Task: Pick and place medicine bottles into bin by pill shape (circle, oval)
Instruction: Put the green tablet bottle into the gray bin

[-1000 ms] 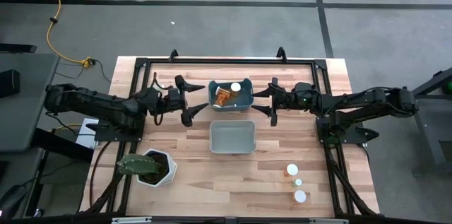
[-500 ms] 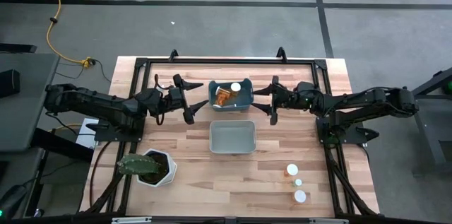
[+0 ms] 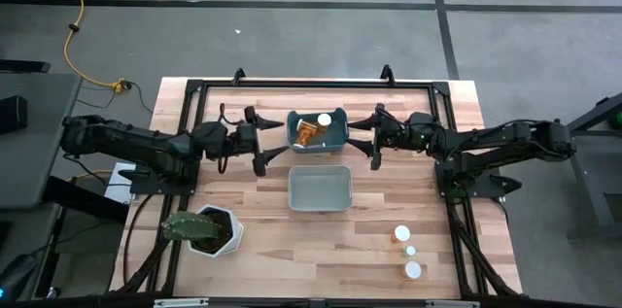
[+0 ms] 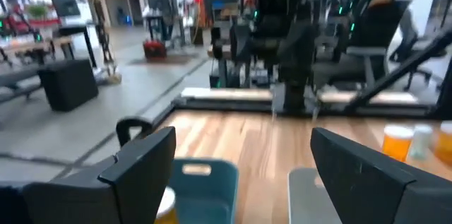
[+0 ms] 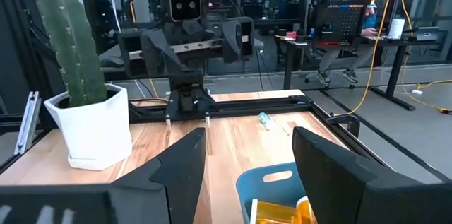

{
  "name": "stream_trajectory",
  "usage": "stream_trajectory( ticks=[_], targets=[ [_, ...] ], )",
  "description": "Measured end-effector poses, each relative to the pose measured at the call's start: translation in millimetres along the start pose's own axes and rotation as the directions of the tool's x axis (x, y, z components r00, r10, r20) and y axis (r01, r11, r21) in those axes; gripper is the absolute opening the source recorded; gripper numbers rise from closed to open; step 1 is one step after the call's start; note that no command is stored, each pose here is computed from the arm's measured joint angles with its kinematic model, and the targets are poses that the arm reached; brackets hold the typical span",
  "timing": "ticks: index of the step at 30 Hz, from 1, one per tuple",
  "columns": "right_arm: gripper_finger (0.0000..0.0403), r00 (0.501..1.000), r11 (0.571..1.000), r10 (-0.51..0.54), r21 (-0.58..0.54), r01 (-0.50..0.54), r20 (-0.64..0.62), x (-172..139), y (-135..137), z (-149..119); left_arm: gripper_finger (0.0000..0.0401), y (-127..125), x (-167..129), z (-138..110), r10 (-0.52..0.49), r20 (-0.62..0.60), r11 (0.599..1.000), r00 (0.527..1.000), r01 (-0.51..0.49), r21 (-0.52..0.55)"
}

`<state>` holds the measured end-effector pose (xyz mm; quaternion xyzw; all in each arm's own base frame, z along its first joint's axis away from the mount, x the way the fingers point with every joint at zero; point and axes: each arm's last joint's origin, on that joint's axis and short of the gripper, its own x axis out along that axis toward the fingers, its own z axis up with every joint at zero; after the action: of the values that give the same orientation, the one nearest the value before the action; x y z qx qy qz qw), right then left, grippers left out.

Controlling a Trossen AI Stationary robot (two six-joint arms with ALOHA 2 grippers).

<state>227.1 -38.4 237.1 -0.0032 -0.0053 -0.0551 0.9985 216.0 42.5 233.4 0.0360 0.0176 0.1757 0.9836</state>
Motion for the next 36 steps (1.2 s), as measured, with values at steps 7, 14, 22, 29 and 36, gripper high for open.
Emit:
stream_trajectory(
  ticks=[7,14,22,29,36],
  targets=[
    [0.0206,1.0,1.0,0.003,-0.002,-0.003,-0.001,0.0,0.1,-0.1,0.0319,-0.4,2.6,0.4,-0.004,-0.074,1.0,0.997,0.007,0.03],
    [0.0206,1.0,1.0,0.003,-0.016,-0.003,-0.002,0.0,0.1,-0.2,0.0319,0.7,-3.2,8.4,-0.021,-0.035,1.0,0.999,0.021,0.014],
    [0.0206,1.0,1.0,0.003,-0.02,-0.003,-0.004,0.0,0.1,-0.4,0.0319,2.1,-9.3,12.8,-0.017,-0.03,1.0,0.999,0.017,0.015],
    [0.0206,1.0,1.0,0.003,-0.018,-0.003,-0.01,0.0,0.1,-0.9,0.0319,3.5,-9.3,11.3,0.033,-0.046,0.999,0.998,-0.032,0.019],
    [0.0206,1.0,1.0,0.007,0.007,-0.007,-0.028,-0.1,0.2,-2.7,0.0319,3.6,-9.3,11.4,0.034,-0.046,0.999,0.998,-0.032,0.036]
  ],
)
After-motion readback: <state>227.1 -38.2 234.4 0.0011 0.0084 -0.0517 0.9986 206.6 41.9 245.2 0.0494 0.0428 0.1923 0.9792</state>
